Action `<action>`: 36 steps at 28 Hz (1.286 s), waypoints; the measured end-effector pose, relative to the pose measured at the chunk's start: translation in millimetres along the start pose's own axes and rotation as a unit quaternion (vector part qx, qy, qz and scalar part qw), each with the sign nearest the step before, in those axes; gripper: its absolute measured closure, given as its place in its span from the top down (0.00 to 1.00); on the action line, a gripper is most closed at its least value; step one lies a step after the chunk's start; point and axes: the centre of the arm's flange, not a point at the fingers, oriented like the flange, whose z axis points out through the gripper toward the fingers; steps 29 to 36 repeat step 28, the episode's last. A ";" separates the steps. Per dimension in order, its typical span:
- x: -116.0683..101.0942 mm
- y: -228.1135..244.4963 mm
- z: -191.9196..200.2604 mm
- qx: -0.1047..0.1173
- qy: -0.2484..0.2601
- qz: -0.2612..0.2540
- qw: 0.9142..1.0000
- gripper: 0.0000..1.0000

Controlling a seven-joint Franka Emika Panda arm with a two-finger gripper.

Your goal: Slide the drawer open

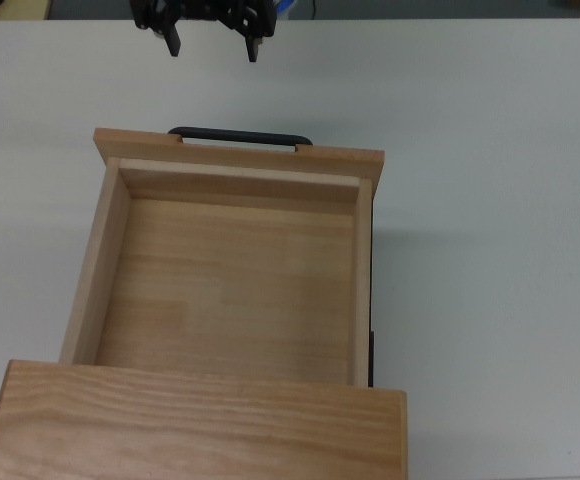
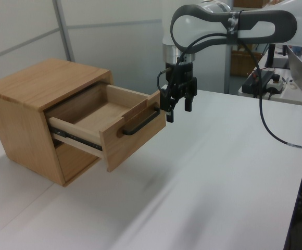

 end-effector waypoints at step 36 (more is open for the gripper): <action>0.3 -2.9 1.5 0.000 -0.001 -0.003 1.000 1.00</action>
